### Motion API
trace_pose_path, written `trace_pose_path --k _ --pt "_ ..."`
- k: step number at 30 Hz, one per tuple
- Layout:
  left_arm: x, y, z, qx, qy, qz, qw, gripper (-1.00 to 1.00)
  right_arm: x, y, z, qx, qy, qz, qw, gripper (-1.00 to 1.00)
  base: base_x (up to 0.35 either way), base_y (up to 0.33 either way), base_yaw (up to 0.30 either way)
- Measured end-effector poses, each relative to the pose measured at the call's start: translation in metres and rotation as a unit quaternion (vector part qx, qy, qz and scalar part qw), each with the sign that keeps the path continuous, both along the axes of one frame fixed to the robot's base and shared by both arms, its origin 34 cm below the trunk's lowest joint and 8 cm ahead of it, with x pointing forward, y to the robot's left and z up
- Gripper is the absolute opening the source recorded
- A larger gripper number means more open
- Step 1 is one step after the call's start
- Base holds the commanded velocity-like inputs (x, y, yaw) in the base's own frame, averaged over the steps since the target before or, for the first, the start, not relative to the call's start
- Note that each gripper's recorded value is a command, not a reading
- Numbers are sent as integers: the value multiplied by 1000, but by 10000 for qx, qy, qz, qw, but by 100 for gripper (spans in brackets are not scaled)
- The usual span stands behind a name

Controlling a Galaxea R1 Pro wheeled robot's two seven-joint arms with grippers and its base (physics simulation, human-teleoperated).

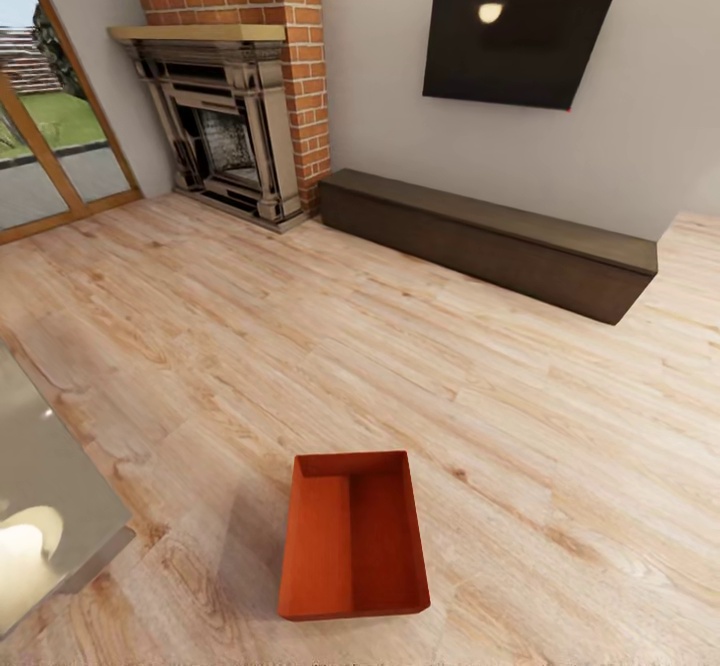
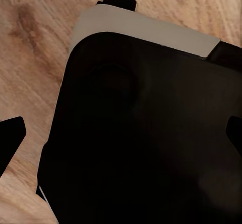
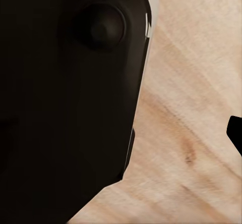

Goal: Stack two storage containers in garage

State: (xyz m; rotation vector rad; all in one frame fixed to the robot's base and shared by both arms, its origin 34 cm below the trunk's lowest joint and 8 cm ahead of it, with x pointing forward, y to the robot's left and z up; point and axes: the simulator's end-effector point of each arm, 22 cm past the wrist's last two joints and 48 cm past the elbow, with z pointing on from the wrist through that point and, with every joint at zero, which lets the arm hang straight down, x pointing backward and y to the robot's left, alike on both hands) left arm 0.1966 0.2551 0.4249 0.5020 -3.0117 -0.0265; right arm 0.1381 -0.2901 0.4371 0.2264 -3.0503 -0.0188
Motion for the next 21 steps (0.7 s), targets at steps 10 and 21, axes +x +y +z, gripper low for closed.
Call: trace_pose_path --k 10,21 --pt "-8 0 -1 2 93 14 10000 100 -7 1 0 3 83 -1 10000 100 0 0 0" --pt "-15 0 -2 4 184 15 9998 100 -14 1 0 4 173 -1 9998 100 0 0 0"
